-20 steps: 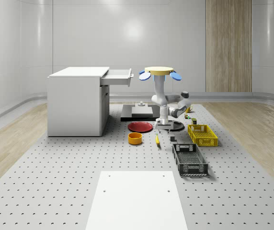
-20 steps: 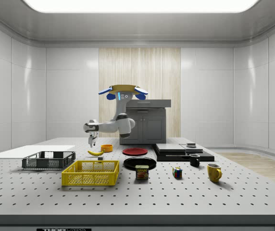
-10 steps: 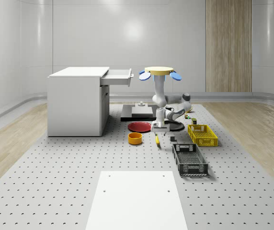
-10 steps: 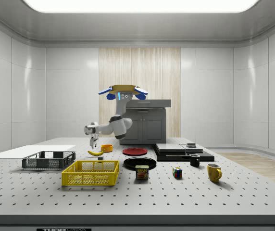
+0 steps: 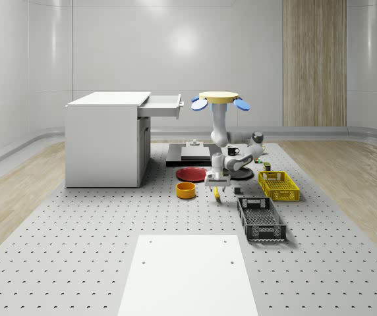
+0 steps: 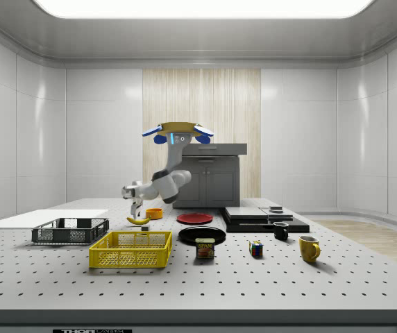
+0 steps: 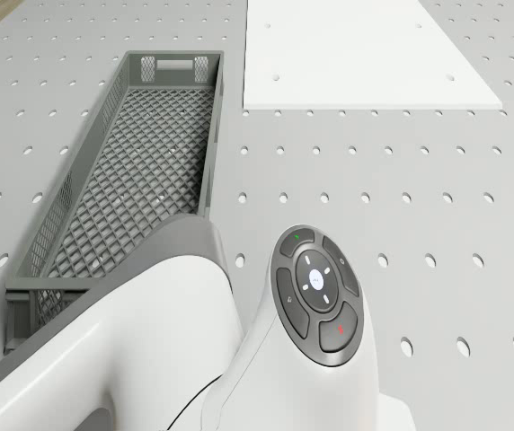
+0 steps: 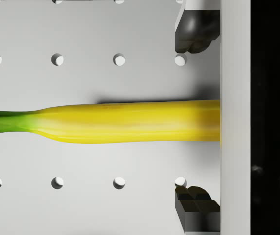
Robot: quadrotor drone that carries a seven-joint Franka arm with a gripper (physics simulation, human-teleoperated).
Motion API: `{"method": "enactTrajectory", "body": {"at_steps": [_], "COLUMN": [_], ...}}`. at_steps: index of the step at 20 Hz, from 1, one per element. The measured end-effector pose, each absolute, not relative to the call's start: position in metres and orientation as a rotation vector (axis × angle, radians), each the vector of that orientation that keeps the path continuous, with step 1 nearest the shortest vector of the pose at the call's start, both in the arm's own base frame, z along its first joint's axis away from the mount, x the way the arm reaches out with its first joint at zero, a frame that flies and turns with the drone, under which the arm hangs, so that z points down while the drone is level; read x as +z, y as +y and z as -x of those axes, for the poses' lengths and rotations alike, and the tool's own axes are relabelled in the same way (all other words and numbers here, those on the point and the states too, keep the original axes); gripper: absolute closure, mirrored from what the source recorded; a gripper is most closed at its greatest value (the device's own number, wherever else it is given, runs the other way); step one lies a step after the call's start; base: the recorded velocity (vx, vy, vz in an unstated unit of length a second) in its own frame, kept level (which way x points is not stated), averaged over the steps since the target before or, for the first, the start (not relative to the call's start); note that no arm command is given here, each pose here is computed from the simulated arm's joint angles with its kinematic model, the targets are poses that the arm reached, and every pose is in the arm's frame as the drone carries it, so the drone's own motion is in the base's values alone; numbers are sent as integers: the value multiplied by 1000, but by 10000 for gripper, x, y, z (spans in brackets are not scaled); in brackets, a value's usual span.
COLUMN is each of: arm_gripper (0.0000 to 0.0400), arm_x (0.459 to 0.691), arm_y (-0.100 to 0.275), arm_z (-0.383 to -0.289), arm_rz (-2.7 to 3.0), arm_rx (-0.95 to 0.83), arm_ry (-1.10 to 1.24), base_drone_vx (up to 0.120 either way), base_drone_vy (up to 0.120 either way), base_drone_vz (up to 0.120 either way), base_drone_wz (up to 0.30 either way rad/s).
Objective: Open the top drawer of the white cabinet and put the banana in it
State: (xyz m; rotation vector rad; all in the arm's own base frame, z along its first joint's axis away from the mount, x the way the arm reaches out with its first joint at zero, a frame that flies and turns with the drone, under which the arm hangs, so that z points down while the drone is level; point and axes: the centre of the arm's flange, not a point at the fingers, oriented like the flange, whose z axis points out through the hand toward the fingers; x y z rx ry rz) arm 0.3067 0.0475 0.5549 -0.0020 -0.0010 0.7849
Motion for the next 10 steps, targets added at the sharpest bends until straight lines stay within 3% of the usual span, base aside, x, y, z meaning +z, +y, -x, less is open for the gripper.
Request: {"method": "enactTrajectory", "body": {"at_steps": [10], "arm_gripper": [0], "arm_x": [5902], "arm_y": [512], "arm_z": [-3068], "arm_rz": [2], "arm_rx": [785], "arm_ry": [-1], "base_drone_vx": [0], "base_drone_vy": [0], "base_drone_vz": [0], "base_drone_wz": [0]}}
